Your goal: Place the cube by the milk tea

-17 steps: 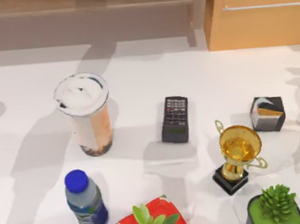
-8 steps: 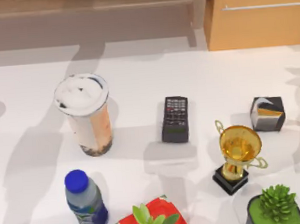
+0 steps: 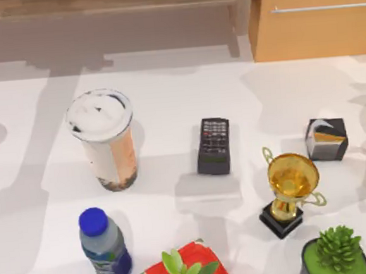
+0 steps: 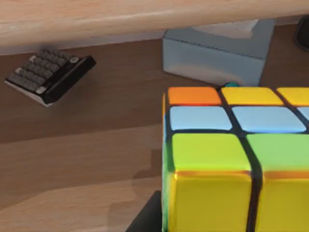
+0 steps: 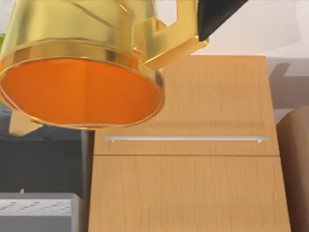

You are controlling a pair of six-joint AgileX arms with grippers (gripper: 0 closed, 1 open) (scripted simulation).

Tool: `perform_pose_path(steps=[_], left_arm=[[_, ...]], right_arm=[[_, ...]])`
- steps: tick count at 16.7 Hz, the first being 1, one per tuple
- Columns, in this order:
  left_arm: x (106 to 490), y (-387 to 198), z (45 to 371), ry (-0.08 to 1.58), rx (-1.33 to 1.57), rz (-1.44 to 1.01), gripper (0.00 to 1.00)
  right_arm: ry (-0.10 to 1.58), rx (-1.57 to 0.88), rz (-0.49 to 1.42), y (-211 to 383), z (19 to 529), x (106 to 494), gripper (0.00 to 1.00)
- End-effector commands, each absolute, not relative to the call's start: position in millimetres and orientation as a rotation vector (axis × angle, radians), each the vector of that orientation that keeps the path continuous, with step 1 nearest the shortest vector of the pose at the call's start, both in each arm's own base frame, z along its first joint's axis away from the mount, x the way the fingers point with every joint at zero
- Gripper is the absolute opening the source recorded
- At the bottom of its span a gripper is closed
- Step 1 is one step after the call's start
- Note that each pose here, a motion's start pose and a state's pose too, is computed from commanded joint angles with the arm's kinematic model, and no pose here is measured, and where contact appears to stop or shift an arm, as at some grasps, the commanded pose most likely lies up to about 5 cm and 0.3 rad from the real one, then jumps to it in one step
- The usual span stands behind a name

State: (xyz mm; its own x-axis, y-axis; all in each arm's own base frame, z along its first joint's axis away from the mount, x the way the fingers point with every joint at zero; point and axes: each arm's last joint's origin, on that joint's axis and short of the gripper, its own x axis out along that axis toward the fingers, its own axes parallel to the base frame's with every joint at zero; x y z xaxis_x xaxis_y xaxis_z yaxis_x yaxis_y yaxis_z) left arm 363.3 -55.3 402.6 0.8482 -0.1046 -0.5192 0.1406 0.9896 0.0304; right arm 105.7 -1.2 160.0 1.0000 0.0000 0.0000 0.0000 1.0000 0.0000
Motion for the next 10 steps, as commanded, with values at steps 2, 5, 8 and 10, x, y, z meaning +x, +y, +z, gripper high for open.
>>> perform_pose_path(steps=[2,5,8,10], left_arm=[[365.4,-36.0,349.3,0.828,0.053,-0.096,0.00],[367.5,-14.9,262.5,1.237,0.020,-0.036,0.00],[364.1,-13.9,201.5,1.498,0.018,-0.010,0.00],[361.3,-17.2,184.4,1.566,0.024,-0.008,0.00]], right_arm=[[0.000,0.000,0.000,-1.2,160.0,105.7,1.00],[0.000,0.000,0.000,-1.2,160.0,105.7,1.00],[0.000,0.000,0.000,-1.2,160.0,105.7,1.00],[0.000,0.000,0.000,-1.2,160.0,105.7,1.00]])
